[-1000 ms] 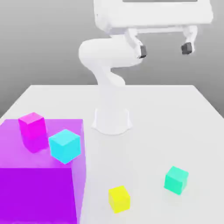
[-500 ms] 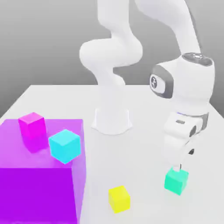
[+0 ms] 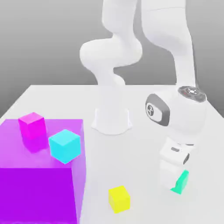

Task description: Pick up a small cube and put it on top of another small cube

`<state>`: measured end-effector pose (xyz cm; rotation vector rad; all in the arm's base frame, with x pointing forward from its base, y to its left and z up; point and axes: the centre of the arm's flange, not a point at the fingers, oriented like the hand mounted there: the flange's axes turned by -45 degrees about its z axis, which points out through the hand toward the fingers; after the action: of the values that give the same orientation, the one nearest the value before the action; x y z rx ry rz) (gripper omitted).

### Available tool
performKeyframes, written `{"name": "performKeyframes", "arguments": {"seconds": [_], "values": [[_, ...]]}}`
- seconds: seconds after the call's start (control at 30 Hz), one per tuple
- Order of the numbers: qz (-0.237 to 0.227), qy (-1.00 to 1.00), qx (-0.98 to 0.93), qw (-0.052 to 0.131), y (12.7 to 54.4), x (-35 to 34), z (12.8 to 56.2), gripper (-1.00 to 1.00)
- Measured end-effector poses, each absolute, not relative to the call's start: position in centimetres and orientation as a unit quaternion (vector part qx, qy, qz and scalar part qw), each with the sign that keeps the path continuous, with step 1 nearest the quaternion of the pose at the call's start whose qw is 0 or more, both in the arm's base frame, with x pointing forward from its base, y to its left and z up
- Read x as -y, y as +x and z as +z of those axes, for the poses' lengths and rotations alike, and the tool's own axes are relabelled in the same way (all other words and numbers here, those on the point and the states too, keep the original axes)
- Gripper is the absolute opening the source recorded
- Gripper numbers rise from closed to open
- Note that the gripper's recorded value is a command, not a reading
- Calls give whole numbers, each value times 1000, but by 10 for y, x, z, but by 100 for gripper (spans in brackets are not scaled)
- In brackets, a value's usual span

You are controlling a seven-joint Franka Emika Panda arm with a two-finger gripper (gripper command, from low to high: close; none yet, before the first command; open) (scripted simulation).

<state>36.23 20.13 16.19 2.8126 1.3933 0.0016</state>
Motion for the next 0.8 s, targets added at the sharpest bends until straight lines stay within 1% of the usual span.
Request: {"name": "performKeyframes", "arguments": {"seconds": [0.1,0.17,0.3,0.43,0.47,0.5,0.63,0.67,0.8], "values": [[0,897,-442,1,363,-198,191,-100],[0,901,-435,0,377,-176,203,-100],[0,915,-404,0,411,-103,223,-100],[0,924,-382,0,429,-30,241,-100],[0,927,-375,-1,431,-15,240,-100],[0,925,-380,-1,432,-15,233,-100],[0,921,-390,-1,432,-21,191,-100],[0,921,-390,0,432,-20,184,100],[0,921,-390,0,432,-20,184,100]]}}
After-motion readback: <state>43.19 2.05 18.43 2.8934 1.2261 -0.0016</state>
